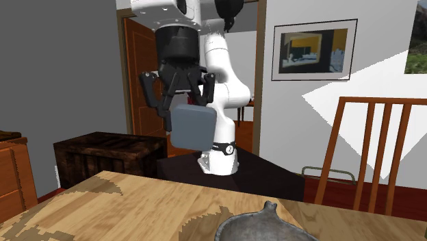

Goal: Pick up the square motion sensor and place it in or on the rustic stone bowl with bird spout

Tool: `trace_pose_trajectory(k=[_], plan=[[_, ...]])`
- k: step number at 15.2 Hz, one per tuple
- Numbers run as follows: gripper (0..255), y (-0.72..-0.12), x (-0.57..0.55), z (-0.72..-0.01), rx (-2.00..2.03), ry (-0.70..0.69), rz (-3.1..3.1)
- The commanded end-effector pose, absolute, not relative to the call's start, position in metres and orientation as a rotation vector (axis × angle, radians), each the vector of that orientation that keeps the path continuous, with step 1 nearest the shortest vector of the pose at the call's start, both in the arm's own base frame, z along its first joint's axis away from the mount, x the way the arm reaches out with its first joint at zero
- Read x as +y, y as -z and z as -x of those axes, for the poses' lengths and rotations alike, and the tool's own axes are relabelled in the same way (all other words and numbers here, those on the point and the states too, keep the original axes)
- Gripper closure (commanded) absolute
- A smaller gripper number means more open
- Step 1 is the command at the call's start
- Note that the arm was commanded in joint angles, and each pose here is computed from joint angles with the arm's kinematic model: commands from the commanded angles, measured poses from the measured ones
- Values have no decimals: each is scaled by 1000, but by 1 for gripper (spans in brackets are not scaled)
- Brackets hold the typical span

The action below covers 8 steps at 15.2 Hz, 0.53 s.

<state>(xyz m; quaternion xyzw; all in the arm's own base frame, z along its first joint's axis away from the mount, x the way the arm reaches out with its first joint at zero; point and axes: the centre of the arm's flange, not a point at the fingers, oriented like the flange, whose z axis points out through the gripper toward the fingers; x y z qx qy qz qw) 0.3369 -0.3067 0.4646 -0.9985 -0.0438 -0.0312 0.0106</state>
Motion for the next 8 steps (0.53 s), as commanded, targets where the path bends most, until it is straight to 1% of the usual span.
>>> trace_pose_trajectory(k=[1, 8], plan=[[255, -465, -304, -360, -137, 97, 3116], [255, -468, -285, -450, -137, 97, 3116]])
